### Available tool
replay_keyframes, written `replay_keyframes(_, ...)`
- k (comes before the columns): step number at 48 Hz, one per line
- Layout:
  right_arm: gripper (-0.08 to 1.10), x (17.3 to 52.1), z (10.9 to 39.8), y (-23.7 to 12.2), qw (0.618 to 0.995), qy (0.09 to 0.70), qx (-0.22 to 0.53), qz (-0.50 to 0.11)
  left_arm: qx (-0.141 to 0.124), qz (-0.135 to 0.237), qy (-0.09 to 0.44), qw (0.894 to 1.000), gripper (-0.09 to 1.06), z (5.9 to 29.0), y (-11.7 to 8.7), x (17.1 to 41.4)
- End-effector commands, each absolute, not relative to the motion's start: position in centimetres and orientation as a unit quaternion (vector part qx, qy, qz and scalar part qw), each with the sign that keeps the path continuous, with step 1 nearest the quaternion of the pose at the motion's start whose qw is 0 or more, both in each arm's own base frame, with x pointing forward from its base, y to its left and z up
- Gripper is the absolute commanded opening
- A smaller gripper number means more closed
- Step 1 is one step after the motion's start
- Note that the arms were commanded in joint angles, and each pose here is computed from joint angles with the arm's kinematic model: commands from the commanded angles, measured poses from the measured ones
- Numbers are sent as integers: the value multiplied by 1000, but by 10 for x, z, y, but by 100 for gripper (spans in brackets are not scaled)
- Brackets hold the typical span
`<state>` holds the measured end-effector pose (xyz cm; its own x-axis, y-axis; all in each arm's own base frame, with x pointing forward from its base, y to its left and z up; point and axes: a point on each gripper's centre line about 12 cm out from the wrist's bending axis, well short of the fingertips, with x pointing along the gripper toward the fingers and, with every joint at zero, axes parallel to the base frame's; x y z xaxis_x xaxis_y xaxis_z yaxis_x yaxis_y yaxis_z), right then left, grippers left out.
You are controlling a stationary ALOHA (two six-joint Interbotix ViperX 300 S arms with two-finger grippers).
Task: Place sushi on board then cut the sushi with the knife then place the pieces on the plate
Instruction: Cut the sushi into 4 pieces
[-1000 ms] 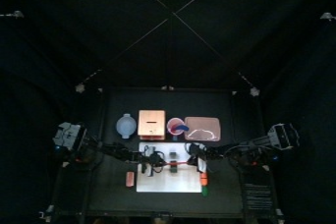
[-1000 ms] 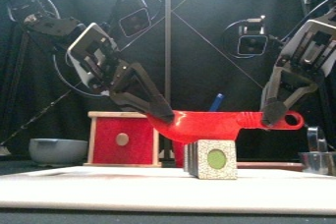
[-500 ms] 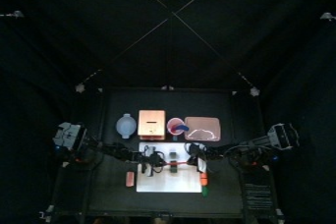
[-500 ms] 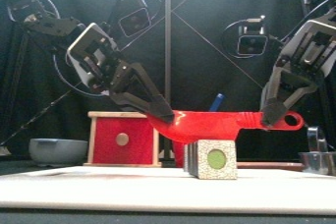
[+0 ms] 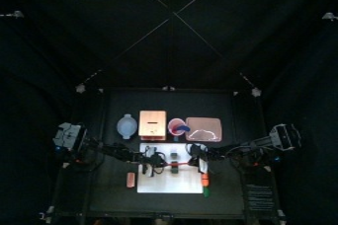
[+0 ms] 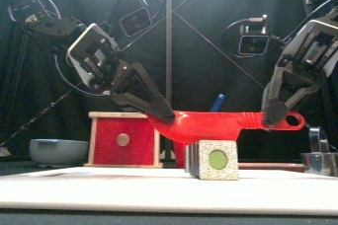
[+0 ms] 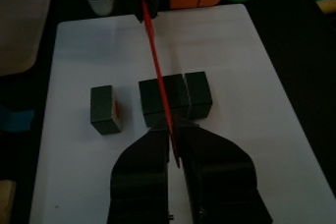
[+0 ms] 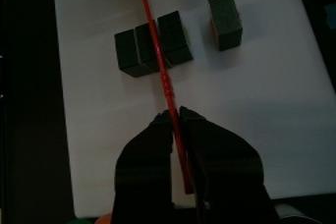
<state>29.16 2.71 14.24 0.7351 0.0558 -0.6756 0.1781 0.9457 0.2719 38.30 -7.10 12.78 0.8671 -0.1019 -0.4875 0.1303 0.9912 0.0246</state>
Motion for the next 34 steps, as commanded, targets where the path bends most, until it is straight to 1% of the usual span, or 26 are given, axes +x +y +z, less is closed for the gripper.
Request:
replay_keyframes(1,39,295,154,22,925,340,168,-38,31,-65,226,971,44,144,-74,388)
replay_keyframes(17,39,295,157,22,926,336,167,-37,40,-71,218,972,44,150,-74,388)
replay_keyframes(34,39,294,156,22,925,339,169,-38,38,-69,222,972,44,147,-73,388)
